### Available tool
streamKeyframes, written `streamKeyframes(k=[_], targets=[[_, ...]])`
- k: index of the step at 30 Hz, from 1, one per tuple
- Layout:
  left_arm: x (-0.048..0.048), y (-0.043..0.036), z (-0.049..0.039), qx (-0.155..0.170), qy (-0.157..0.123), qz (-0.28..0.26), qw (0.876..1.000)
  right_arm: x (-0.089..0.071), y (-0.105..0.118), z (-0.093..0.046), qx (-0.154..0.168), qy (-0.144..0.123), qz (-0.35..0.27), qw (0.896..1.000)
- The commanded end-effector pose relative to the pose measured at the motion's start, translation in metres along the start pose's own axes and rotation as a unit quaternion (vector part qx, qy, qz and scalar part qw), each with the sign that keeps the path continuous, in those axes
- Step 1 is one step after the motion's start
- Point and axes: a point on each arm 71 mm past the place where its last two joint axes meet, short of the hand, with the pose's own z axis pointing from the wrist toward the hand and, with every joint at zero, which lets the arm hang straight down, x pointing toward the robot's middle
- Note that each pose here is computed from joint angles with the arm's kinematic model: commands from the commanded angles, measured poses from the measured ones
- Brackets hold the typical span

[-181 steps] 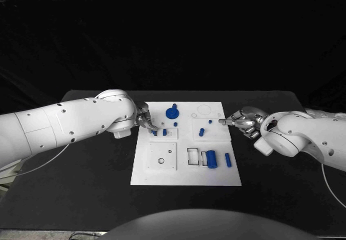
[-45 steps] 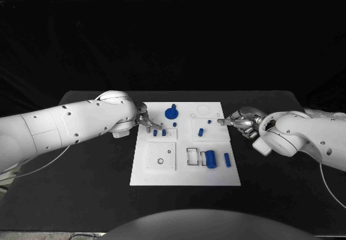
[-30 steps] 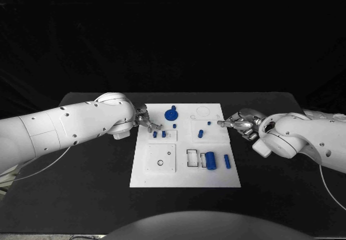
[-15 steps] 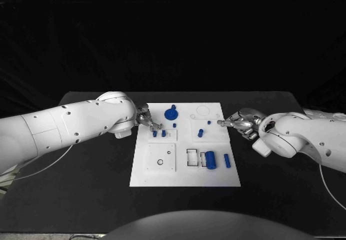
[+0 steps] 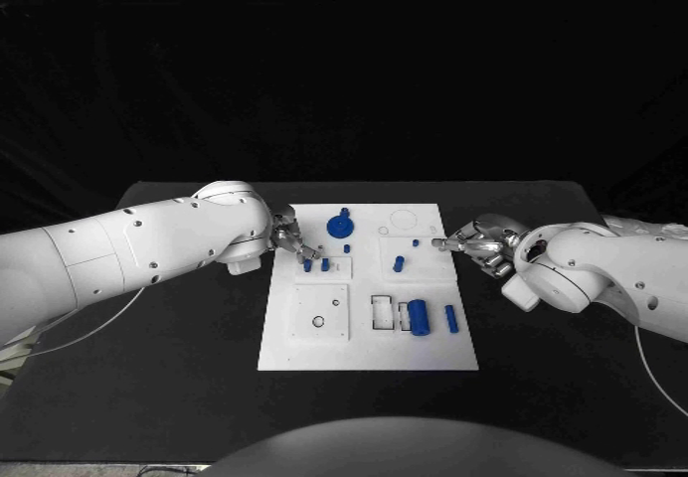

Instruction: Assemble the parts on the task board

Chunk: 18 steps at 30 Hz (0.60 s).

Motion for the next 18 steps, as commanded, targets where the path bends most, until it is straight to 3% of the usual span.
streamKeyframes(k=[1, 18], targets=[[0.0023, -0.0012, -0.0001, -0.001, 0.015, 0.011, 1.000, 0.0015, 0.0002, 0.0000, -0.001, 0.006, -0.003, 1.000], [0.0039, -0.0022, 0.0002, -0.004, 0.024, 0.016, 1.000, 0.0013, -0.0001, 0.0001, 0.000, 0.006, -0.003, 1.000]])
